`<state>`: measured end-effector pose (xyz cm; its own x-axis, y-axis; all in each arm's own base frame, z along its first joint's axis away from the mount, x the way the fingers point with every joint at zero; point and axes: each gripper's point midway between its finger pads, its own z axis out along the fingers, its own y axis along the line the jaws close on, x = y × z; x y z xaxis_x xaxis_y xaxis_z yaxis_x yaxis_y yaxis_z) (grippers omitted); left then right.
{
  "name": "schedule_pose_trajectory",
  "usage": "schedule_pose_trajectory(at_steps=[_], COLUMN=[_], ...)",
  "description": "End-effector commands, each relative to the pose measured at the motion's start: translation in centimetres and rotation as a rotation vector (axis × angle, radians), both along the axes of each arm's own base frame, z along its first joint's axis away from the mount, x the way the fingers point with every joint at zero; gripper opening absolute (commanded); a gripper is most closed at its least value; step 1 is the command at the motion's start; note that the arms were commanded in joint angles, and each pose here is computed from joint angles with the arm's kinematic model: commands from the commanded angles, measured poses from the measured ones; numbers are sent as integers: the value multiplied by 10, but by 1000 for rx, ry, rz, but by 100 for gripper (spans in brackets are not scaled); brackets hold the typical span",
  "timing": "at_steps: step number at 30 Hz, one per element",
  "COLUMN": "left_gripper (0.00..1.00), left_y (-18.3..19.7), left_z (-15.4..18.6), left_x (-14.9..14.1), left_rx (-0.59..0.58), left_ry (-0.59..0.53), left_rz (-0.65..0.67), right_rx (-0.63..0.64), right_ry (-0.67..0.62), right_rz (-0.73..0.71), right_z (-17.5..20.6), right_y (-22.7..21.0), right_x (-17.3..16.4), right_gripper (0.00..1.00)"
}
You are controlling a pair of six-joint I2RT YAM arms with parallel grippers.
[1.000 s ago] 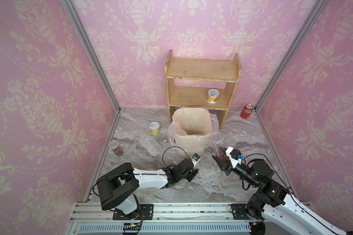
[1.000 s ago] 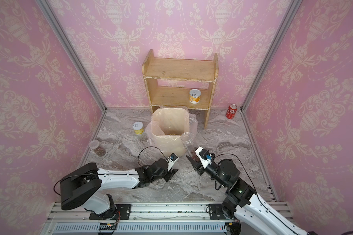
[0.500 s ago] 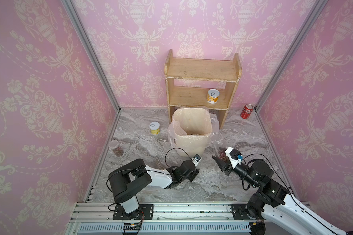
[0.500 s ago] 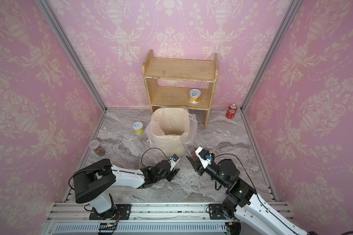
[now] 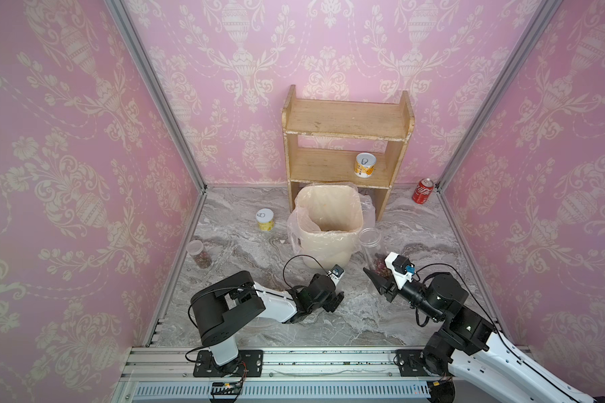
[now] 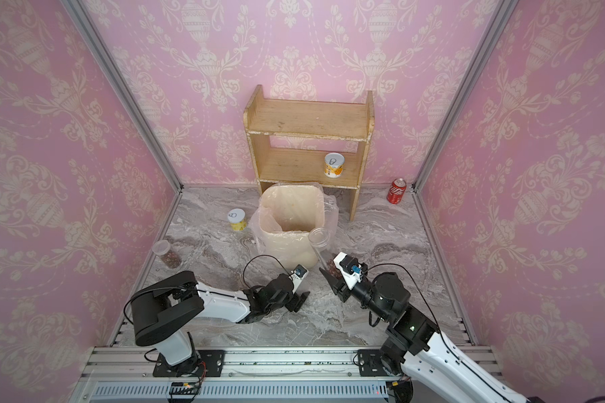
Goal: Empty the moldy dried flower tea in the jars
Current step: Place the lid at the center of the board.
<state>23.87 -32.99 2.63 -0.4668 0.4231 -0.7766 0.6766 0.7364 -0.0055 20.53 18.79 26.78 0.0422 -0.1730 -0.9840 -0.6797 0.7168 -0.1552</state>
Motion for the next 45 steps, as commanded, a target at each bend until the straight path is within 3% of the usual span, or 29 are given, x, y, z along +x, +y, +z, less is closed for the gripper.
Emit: schedule_pose_trajectory(at_steps=[1, 9, 14, 18, 24, 31, 37, 45], left_gripper=[84, 88, 88, 98, 99, 99, 99, 99], left_y=[-3, -10, 1, 16, 45, 107, 163, 193], left_z=[20, 81, 127, 178, 243, 268, 278, 269], left_x=[-5, -42, -58, -55, -32, 8, 23, 39], left_rx=[-29, -82, -162, -264, -263, -265, -251, -177], left_ry=[-3, -8, -59, -132, -214, -204, -210, -179], left_rz=[-14, -159, -178, -125, -28, 157, 312, 357], right_rx=[23, -55, -102, -135, -226, -359, -477, -709], right_ry=[-20, 23, 44, 77, 129, 209, 204, 227], right_rz=[3, -21, -54, -95, -168, -224, -233, -256], right_z=[22, 33, 43, 51, 58, 63, 75, 67], right_y=[-1, -2, -4, -7, -11, -17, -19, -27], right_x=[-2, 4, 10, 18, 34, 66, 94, 128], right_gripper=[26, 24, 23, 21, 21, 22, 22, 22])
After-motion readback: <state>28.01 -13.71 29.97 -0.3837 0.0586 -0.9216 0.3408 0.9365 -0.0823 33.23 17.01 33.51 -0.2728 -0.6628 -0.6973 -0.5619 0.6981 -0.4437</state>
